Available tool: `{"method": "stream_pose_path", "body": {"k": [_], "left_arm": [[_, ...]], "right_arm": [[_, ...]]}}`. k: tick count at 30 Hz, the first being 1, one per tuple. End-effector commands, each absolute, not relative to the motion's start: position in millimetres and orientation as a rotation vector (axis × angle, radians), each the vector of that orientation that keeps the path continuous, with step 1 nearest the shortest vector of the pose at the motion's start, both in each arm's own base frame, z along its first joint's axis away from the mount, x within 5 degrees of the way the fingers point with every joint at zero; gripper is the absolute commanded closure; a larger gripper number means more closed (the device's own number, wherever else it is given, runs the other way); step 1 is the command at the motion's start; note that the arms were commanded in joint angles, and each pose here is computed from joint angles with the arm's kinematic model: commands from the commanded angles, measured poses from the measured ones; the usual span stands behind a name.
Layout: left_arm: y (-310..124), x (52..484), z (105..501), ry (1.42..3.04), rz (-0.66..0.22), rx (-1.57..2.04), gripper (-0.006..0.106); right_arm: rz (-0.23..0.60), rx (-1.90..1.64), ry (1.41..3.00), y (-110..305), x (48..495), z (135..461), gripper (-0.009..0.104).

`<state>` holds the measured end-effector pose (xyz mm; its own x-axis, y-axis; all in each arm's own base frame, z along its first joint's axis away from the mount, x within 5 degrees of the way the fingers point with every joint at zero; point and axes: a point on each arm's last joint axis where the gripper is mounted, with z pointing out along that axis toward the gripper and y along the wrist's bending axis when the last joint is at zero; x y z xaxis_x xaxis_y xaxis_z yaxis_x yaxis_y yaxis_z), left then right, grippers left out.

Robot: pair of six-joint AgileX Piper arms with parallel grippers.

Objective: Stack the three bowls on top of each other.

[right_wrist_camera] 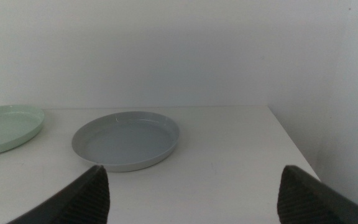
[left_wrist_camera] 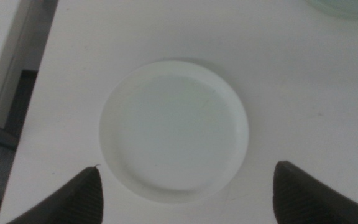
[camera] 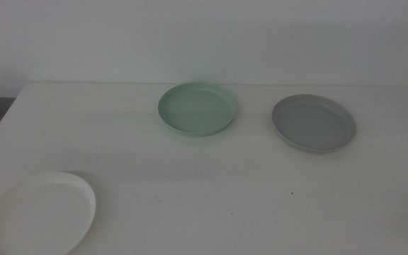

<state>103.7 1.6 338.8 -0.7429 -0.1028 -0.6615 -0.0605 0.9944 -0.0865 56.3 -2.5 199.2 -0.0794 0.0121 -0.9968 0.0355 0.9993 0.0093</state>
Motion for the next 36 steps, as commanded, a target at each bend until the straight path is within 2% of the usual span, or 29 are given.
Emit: {"method": "stream_pose_path", "body": {"k": [1, 7, 12, 18, 27, 36], "left_arm": [[4.3, 111.5, 341.7, 2.423, -0.058, -0.136, 0.007], [13.9, 155.6, 331.2, 2.642, 0.008, -0.128, 0.007], [28.4, 196.7, 316.5, 2.757, 0.064, -0.111, 0.007], [59.0, 229.6, 294.9, 2.84, 0.01, -0.121, 0.007], [89.8, 262.9, 247.4, 2.906, -0.003, -0.136, 0.007], [95.5, 292.0, 183.9, 3.009, -0.134, -0.123, 0.007]], "right_arm": [[-0.03, 0.029, 1.641, -2.6, 56.2, 198.8, 0.003], [-0.03, 0.029, 1.641, -2.6, 56.2, 198.8, 0.003], [-0.03, 0.029, 1.641, -2.6, 56.2, 198.8, 0.003], [-0.03, 0.029, 1.641, -2.6, 56.2, 198.8, 0.003], [-0.03, 0.029, 1.641, -2.6, 56.2, 198.8, 0.003], [-0.03, 0.029, 1.641, -2.6, 56.2, 198.8, 0.003]]}}
